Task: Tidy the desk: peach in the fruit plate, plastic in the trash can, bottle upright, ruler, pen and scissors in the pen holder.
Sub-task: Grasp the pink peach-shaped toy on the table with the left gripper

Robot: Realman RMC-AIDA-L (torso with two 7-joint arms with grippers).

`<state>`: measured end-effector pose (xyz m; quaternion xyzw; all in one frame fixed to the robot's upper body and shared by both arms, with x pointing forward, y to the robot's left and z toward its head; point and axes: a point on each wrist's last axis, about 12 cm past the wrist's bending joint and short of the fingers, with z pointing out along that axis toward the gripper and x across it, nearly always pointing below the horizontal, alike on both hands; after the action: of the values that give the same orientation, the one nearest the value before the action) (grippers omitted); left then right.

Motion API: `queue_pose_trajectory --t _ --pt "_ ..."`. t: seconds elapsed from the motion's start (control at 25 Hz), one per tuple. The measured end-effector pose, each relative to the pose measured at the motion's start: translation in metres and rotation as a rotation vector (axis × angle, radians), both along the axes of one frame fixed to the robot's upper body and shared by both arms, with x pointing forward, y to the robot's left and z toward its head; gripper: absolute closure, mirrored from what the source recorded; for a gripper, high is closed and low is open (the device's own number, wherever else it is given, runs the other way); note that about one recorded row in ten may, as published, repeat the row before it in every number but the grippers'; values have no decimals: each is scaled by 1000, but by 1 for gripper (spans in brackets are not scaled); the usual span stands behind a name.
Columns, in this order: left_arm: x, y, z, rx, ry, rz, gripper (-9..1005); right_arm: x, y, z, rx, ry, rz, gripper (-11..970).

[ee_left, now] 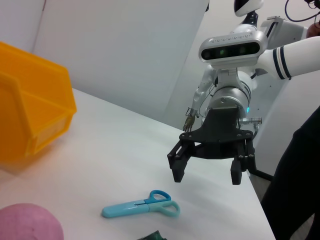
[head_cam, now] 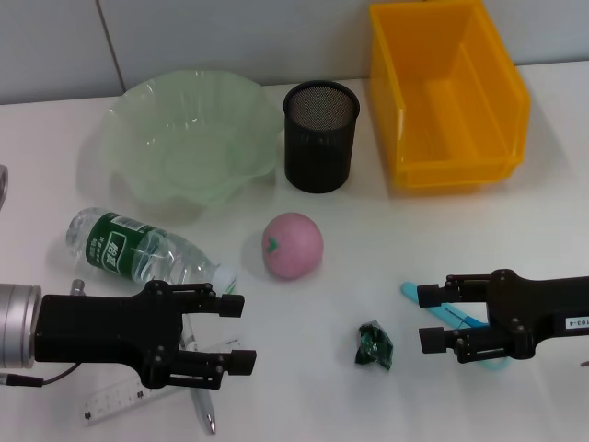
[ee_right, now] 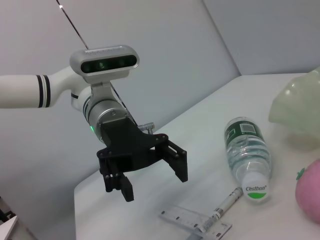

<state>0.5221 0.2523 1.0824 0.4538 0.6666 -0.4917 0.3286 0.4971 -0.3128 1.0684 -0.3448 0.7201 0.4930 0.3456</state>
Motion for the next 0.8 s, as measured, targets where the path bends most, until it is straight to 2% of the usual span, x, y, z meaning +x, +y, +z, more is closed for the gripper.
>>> queue_pose_trajectory --t 0.8 --pt "-2 -2 -1 -6 -3 -6 220 -2 1 -1 8 7 6 185"
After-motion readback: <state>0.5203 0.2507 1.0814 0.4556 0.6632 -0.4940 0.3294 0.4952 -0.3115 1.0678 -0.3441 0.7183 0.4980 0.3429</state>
